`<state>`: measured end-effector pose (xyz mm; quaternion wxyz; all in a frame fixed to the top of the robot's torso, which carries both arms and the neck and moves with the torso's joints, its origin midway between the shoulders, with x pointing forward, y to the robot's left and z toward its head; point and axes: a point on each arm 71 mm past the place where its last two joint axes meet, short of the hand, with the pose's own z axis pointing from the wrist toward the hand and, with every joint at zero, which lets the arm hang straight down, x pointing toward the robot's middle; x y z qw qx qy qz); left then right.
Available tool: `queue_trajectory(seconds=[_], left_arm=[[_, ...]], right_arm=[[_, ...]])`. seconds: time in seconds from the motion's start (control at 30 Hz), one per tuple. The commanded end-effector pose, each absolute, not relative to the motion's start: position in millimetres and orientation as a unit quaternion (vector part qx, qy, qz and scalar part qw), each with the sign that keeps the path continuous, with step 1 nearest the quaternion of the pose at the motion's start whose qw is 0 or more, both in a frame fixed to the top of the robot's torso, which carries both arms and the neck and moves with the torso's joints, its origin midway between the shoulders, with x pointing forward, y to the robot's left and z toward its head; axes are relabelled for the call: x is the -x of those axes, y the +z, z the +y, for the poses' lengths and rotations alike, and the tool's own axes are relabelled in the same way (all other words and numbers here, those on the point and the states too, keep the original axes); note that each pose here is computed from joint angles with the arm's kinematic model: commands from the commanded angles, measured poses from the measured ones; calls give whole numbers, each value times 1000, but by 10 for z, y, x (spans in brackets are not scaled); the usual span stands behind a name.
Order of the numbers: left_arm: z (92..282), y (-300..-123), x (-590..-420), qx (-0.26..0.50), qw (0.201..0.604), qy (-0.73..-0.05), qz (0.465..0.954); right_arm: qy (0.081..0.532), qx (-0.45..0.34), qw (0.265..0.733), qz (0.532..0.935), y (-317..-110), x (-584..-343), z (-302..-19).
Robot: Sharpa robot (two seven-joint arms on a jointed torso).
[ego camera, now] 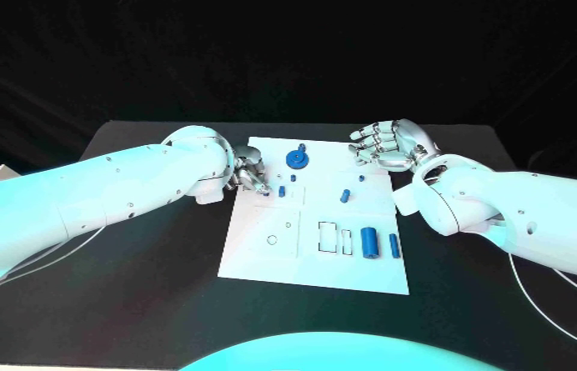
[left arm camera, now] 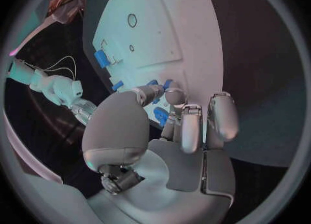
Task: Assemble the parts on the task board
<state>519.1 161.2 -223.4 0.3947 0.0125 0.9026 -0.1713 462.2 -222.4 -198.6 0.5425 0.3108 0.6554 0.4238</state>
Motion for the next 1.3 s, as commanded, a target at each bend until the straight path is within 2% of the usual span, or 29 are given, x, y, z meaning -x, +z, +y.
queue_trajectory(seconds=[0.03, 1.3], left_arm=[[1585, -2273, -5162, -6, 382, -178, 907], [1675, -2303, -5272, 33, 389, -157, 907]], right_arm=[[431, -301, 541, 657, -1980, -4614, -2204], [431, -301, 541, 657, -1979, -4611, -2205]])
